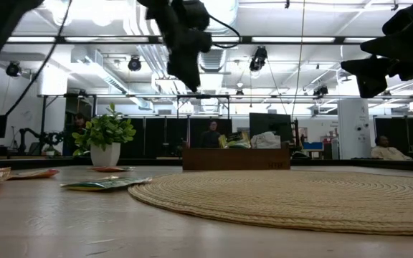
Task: Pick & Place Tea
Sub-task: Put the yellow tea bag into the middle section of the wooden organizer
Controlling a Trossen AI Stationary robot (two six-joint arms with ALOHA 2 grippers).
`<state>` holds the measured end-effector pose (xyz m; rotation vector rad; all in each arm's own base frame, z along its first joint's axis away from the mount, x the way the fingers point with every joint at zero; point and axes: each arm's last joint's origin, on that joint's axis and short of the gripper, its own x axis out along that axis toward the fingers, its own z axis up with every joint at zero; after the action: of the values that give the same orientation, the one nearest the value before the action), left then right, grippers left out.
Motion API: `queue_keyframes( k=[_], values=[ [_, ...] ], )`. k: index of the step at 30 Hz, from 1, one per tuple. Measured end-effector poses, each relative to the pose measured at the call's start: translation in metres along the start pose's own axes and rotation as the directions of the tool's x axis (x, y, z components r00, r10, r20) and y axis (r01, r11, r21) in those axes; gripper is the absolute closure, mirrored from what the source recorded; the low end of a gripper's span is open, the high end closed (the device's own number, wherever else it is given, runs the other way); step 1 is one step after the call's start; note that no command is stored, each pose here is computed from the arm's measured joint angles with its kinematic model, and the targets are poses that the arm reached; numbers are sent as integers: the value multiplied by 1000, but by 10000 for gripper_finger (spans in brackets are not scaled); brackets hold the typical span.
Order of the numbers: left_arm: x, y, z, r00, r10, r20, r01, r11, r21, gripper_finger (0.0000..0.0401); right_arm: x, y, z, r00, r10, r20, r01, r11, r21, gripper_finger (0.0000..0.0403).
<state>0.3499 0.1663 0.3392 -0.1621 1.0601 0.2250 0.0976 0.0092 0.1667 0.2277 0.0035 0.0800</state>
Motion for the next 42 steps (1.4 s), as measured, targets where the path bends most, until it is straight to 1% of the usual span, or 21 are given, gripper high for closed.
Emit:
queue_keyframes(
  k=[3, 6, 8, 11, 15, 19, 22, 25, 28, 35, 42],
  values=[
    [-11, -10, -19, 988, -156, 5, 156, 988, 9, 207, 0, 0, 0, 1000, 0, 0, 0, 1000, 0, 181],
    [-17, -20, -42, 958, -287, -9, 287, 958, 4, 207, 0, 0, 0, 1000, 0, 1, 0, 1000, 0, 181],
    [-17, -27, -60, 942, -334, -30, 335, 942, 11, 207, 0, 0, 0, 1000, 0, 1, 0, 1000, 0, 181],
    [-15, -39, -85, 925, -376, -62, 378, 926, 24, 207, 0, 0, 0, 1000, 0, 0, 0, 1000, 0, 181],
    [-5, -53, -117, 891, -437, -123, 439, 899, -14, 207, 0, 0, 0, 1000, 0, 1, 0, 1000, 0, 181],
    [8, -68, -138, 884, -455, -107, 452, 890, -54, 207, 0, 0, 0, 1000, 0, 1, 0, 1000, 0, 181],
    [20, -78, -145, 881, -468, -68, 464, 884, -60, 207, 0, 0, 0, 1000, 0, 0, 0, 1000, 0, 181],
    [29, -90, -149, 874, -485, -36, 483, 875, -41, 207, 0, 0, 0, 1000, 0, 0, 0, 1000, 0, 181],
    [39, -101, -155, 875, -482, -43, 481, 876, -34, 207, 0, 0, 0, 1000, 0, 0, 0, 1000, 0, 181],
    [58, -113, -169, 866, -493, -86, 476, 864, -162, 207, 0, 0, 0, 1000, -1, 0, 1, 1000, 0, 181],
    [72, -123, -174, 857, -512, -56, 486, 839, -245, 207, 0, 0, 0, 1000, 0, 0, 0, 1000, 0, 181]
  ],
)
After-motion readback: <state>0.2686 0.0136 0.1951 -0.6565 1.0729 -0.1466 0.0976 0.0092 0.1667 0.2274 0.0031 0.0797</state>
